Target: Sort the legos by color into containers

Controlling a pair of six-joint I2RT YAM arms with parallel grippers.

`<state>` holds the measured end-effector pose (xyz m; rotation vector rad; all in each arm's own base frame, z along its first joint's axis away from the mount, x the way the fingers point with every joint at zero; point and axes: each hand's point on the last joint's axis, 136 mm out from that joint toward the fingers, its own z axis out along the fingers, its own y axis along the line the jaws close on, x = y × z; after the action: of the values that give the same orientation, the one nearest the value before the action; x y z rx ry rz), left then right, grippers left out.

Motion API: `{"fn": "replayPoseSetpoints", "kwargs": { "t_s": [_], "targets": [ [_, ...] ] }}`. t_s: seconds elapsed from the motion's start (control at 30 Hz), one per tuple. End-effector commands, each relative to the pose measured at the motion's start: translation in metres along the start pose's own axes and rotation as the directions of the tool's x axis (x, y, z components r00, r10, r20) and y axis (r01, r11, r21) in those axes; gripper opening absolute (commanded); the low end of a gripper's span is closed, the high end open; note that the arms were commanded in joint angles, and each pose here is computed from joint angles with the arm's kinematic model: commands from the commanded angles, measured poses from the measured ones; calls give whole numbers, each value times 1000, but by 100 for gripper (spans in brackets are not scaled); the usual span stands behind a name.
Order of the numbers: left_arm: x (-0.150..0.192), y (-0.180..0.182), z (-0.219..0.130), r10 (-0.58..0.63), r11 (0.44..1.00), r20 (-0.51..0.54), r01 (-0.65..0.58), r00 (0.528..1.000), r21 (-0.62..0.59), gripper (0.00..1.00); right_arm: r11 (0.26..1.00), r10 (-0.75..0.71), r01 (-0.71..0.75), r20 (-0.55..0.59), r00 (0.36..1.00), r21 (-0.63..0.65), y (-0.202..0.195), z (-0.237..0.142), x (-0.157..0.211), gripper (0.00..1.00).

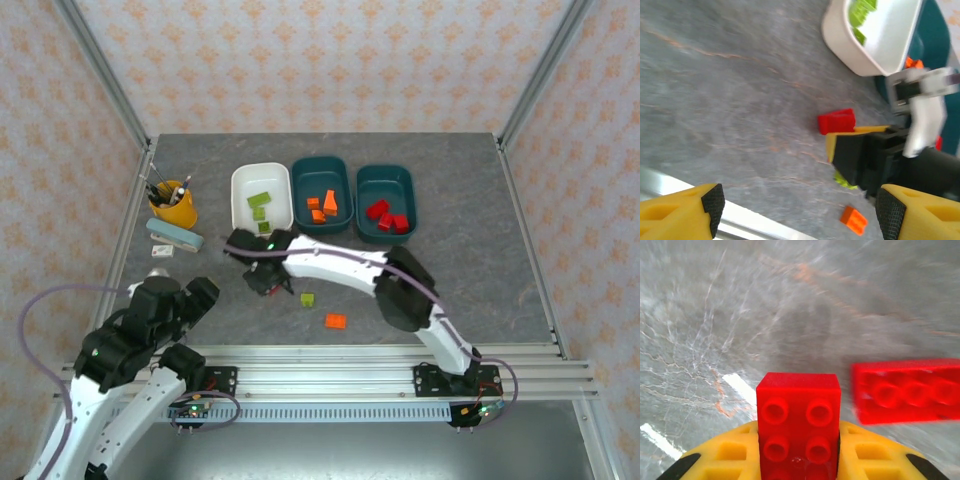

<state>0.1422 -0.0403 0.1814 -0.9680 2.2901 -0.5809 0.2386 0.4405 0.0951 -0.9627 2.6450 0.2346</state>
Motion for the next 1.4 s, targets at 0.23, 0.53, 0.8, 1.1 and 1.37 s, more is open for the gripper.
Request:
{"fn": "replayPoseSetpoints", "kwargs": {
  "t_s": [0.23,0.53,0.8,1.1,1.37],
  "targets": [
    [-11,-126,48,150,963,-67,-130,986,236,83,842,525,-539,191,829,21,-222,-79,-28,20],
    [-2,-206,92,267,938,-74,-241,961,250,83,629,764,-777,188,617,-7,-349,-40,-36,20],
    [0,-250,123,319,923,-75,-292,945,251,83,595,794,-804,136,592,26,-397,5,-46,21],
    [17,-267,148,380,909,-125,-345,917,234,83,569,817,-822,107,567,13,-408,20,-45,42],
    [39,-259,158,478,876,-193,-449,857,176,82,582,801,-813,192,567,-24,-401,-33,-53,58]
  ]
}}
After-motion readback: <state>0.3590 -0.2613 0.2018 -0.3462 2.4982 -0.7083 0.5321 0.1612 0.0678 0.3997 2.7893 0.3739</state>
